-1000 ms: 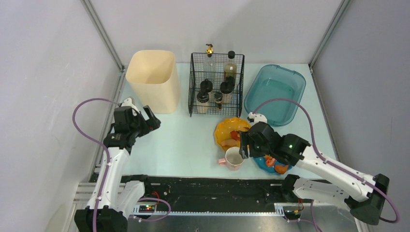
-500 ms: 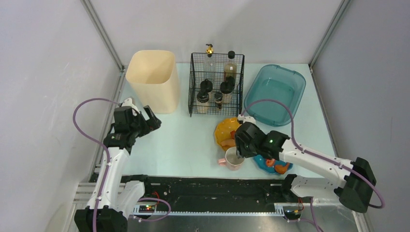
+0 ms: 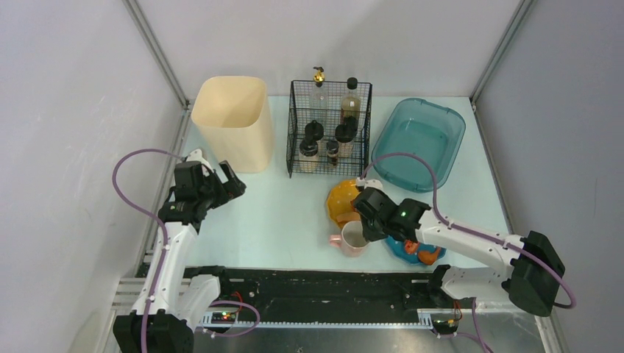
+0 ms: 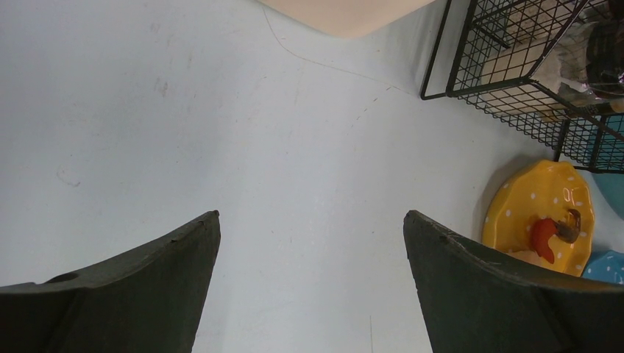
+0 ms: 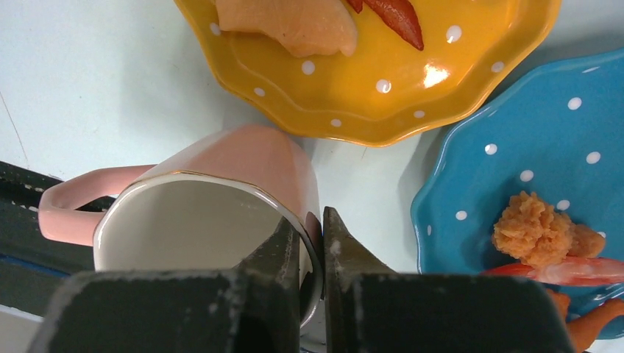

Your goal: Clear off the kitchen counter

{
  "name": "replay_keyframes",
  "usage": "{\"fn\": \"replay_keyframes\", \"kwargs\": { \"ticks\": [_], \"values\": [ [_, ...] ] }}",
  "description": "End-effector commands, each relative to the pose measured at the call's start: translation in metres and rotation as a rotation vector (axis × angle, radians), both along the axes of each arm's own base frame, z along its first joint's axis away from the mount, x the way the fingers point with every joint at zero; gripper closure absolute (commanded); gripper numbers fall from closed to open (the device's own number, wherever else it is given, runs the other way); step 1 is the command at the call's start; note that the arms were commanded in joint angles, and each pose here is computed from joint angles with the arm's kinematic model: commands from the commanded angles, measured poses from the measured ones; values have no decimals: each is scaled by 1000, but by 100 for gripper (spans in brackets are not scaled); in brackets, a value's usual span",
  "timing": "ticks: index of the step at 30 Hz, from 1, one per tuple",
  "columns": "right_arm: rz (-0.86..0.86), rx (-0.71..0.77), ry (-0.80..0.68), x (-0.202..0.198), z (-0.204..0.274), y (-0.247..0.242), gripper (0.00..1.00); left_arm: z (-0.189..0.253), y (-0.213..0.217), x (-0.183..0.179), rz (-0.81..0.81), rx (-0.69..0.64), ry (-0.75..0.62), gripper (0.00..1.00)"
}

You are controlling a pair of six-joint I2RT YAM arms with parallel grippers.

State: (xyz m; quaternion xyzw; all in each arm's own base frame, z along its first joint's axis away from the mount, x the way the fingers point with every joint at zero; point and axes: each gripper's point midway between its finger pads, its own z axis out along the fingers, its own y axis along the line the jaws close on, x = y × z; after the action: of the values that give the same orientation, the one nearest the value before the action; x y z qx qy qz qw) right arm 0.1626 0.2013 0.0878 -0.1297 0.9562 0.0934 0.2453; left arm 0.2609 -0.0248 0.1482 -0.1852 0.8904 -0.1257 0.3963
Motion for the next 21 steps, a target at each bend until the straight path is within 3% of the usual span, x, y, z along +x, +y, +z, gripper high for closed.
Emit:
{"fn": "replay_keyframes", "kwargs": {
  "ticks": [1, 9, 13, 21],
  "values": [
    [20, 80, -72, 8, 23, 11, 100, 25, 3, 10, -6, 12, -75, 2],
    [16, 153, -234, 27, 114, -4, 100, 23, 3, 11, -6, 14, -67, 2],
    [-24, 118, -346, 44, 157, -27, 100, 24, 4, 11, -3, 16, -72, 2],
    [-262, 113, -540, 102, 212, -88, 100, 26, 2, 10, -10, 8, -81, 2]
  ]
}}
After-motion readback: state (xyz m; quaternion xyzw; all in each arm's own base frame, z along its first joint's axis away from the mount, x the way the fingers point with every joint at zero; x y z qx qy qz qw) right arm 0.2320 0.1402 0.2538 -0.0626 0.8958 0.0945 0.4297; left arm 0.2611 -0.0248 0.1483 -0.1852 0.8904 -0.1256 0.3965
